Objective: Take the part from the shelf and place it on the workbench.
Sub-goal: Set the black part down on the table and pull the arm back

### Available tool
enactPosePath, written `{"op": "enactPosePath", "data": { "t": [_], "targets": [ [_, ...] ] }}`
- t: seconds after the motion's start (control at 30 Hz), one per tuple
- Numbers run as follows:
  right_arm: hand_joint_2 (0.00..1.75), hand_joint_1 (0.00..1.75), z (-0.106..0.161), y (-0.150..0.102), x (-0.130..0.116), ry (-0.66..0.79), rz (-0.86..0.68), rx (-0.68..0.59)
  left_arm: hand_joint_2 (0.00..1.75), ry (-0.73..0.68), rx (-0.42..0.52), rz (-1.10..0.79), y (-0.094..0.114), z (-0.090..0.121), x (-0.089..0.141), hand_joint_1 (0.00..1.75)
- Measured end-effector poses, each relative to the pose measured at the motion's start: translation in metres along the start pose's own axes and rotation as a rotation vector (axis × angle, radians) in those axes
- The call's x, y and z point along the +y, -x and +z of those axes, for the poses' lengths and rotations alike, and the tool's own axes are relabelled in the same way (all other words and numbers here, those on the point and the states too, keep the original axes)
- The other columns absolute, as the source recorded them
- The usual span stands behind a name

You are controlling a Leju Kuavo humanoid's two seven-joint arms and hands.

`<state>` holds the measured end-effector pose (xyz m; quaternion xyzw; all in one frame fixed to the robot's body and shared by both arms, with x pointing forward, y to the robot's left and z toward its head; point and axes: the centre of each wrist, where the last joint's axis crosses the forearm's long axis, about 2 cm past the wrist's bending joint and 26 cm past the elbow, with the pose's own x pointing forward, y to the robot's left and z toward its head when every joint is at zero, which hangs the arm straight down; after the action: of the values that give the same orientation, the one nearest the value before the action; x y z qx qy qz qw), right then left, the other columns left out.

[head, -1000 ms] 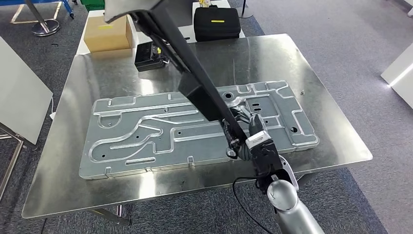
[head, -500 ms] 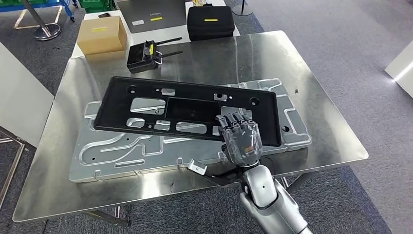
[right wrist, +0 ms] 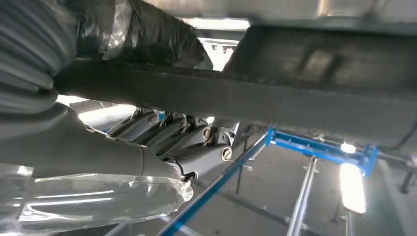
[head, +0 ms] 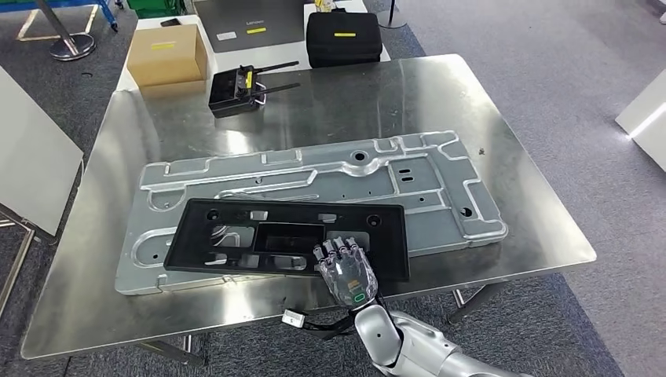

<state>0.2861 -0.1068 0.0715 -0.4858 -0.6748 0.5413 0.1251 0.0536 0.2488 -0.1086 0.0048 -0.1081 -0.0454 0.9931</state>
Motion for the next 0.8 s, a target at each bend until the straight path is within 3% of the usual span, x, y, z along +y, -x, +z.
{"op": "enactPosePath", "data": {
  "t": [0.33, 0.47, 0.57, 0.7, 0.8],
  "targets": [
    [1.75, 1.75, 0.007, 0.012, 0.015, -0.067, 0.061, -0.003, 1.75, 0.005, -0.006, -0.028, -0.001, 0.000, -0.003, 0.00],
    [0.00, 0.00, 0.006, 0.012, 0.016, -0.074, 0.059, 0.010, 1.75, 0.000, -0.013, -0.041, -0.001, 0.000, -0.003, 0.00],
    [0.00, 0.00, 0.009, 0.010, 0.017, -0.088, 0.053, 0.018, 1.75, -0.022, 0.000, -0.055, -0.001, 0.000, -0.003, 0.00],
    [0.00, 0.00, 0.013, 0.011, 0.020, -0.109, 0.049, 0.037, 0.00, -0.025, 0.013, -0.052, 0.001, 0.000, -0.004, 0.00],
    [0.00, 0.00, 0.012, 0.015, 0.021, -0.114, 0.048, 0.057, 0.00, -0.014, 0.016, -0.047, 0.001, 0.000, -0.004, 0.00]
  ]
}}
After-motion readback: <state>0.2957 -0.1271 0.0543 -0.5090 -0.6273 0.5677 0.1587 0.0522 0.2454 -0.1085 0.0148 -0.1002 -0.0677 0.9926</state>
